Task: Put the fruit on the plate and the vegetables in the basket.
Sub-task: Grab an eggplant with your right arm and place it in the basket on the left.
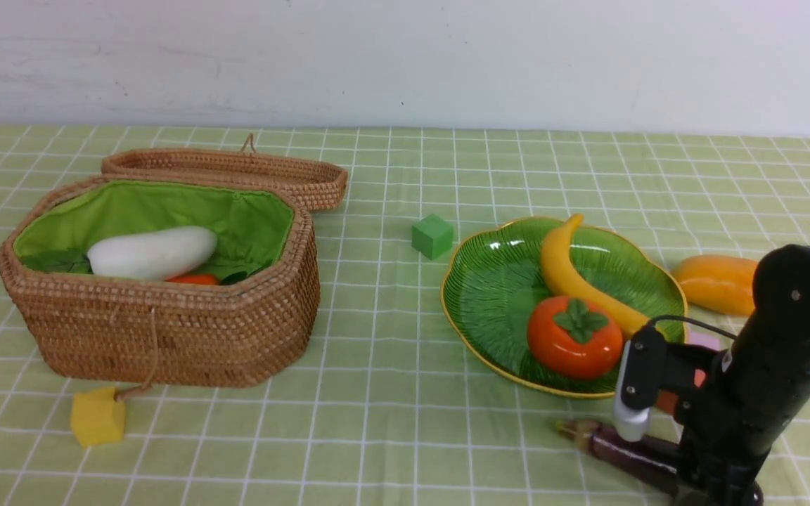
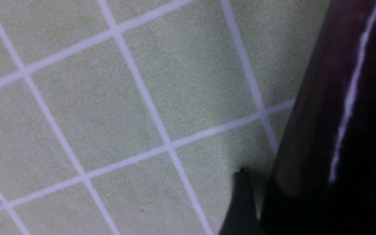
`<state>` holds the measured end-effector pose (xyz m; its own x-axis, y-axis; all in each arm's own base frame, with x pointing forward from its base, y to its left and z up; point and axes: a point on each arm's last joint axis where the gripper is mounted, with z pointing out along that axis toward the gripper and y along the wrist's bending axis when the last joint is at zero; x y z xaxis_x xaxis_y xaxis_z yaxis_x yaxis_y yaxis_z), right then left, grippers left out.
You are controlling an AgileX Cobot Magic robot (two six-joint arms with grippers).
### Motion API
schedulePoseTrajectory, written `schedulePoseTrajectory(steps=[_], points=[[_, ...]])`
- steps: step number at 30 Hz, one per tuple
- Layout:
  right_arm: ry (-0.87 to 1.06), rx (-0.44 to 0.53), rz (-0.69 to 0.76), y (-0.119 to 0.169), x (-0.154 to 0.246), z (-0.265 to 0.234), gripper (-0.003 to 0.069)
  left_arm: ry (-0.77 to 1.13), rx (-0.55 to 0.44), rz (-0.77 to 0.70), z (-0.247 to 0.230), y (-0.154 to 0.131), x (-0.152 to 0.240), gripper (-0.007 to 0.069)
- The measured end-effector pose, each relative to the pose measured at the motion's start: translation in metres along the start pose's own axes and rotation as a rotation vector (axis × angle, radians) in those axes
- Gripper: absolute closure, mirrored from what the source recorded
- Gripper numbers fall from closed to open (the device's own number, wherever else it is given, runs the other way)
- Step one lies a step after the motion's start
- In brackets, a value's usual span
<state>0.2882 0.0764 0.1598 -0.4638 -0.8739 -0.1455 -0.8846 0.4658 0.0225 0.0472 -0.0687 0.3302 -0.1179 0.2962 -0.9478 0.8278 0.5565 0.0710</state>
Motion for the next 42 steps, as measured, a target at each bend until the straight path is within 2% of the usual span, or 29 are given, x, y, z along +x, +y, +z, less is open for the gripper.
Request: schedulePoseTrajectory(steps=[1,6,11,14,16,20,21,23,26,33,38,42], points=[[0.001,-0.002,0.005,0.0,0.0,0.0,0.0264,0.0,0.0,0.0,0.0,0.0,0.0,0.0638],[0.004,-0.096,0.105,0.007,-0.003,-0.008,0.0264,0.0,0.0,0.0,0.0,0.0,0.0,0.0638],[-0.059,-0.273,0.283,0.027,-0.024,-0.049,0.0264,-0.037,-0.037,0.008,0.0,0.003,-0.003,0.0638],[-0.116,-0.286,0.314,0.043,-0.046,-0.075,0.0264,-0.075,-0.093,0.013,-0.001,0.008,-0.007,0.0638],[-0.169,-0.266,0.285,0.056,-0.068,-0.097,0.0264,-0.107,-0.152,0.001,-0.002,0.014,-0.01,0.0638],[-0.406,-0.145,0.138,0.084,-0.132,-0.152,0.0264,-0.161,-0.329,-0.03,-0.006,0.029,-0.014,0.0638],[-0.438,-0.137,0.129,0.083,-0.134,-0.155,0.0264,-0.164,-0.341,-0.031,-0.006,0.03,-0.014,0.0638],[-0.633,-0.054,0.046,0.088,-0.18,-0.18,0.0264,-0.149,-0.458,-0.033,-0.01,0.04,-0.012,0.0638],[-0.775,0.001,-0.006,0.084,-0.221,-0.193,0.0264,-0.14,-0.547,-0.087,-0.014,0.047,-0.01,0.0638],[-0.928,0.021,-0.039,0.065,-0.307,-0.159,0.0264,-0.136,-0.713,-0.193,-0.024,0.059,-0.005,0.0638],[-0.953,0.027,-0.048,0.059,-0.334,-0.125,0.0264,-0.157,-0.792,-0.267,-0.032,0.062,-0.002,0.0638],[-0.93,0.038,-0.05,0.056,-0.339,-0.108,0.0249,-0.179,-0.811,-0.277,-0.037,0.062,-0.002,0.0637]])
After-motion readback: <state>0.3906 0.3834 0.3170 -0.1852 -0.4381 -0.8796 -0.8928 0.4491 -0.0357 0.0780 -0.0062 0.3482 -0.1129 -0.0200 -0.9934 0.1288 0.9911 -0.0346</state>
